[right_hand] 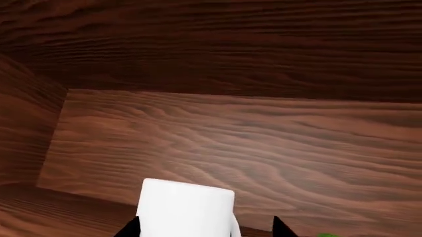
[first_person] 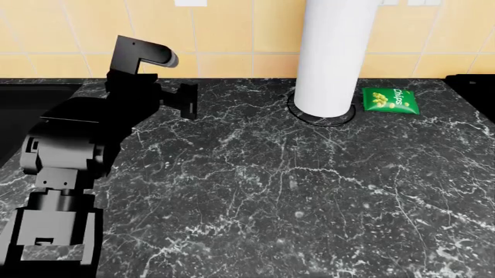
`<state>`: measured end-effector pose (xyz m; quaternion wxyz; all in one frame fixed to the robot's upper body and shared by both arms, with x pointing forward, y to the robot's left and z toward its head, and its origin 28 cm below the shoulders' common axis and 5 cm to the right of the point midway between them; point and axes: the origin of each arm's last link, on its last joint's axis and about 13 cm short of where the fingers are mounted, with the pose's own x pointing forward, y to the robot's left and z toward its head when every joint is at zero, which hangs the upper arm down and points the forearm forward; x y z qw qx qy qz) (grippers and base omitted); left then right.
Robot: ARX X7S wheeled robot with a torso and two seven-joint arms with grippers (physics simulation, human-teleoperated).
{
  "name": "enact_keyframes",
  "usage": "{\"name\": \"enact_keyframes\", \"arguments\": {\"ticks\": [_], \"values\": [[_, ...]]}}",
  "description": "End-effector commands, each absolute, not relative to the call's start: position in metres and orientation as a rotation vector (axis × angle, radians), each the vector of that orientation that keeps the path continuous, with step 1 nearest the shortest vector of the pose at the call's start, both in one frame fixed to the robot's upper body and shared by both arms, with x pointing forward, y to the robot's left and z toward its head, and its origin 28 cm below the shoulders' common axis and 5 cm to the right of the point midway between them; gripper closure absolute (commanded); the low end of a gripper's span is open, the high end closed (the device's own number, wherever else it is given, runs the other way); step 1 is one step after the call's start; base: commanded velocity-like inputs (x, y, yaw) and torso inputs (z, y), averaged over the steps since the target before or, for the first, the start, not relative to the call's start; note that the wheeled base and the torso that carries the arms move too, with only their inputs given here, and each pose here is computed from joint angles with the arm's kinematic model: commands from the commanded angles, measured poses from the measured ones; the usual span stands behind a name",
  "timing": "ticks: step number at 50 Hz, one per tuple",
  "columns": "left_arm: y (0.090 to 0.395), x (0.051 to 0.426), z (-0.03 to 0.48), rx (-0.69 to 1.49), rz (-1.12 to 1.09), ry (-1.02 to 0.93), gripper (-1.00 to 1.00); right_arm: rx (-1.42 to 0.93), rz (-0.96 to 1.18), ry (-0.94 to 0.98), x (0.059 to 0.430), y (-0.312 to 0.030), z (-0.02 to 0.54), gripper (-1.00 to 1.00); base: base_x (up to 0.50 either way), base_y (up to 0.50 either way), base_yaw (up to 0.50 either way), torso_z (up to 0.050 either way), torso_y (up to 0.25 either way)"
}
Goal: A wet mug is on the counter and needs to be dried. Pick it up and place it upside down in the open cabinet.
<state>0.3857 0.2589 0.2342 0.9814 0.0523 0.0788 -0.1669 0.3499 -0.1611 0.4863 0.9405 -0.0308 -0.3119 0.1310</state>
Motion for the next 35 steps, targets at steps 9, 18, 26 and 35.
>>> {"name": "enact_keyframes", "arguments": {"ticks": [9,18,26,35], "values": [[0.259,0.386,0.234,0.102,-0.342,0.157,-1.0,-0.082,0.261,-0.746,0.342,-0.16,0.492,-1.0,0.0,0.0,0.0,0.0,0.0],[0.259,0.386,0.235,0.101,-0.34,0.155,-1.0,-0.064,0.324,-0.768,0.334,-0.154,0.497,-1.0,0.0,0.0,0.0,0.0,0.0],[0.258,0.387,0.235,0.099,-0.341,0.155,-1.0,-0.085,0.334,-0.79,0.32,-0.148,0.504,-1.0,0.0,0.0,0.0,0.0,0.0],[0.257,0.386,0.233,0.095,-0.347,0.158,-1.0,-0.114,0.336,-0.821,0.296,-0.141,0.51,-1.0,0.0,0.0,0.0,0.0,0.0]]}}
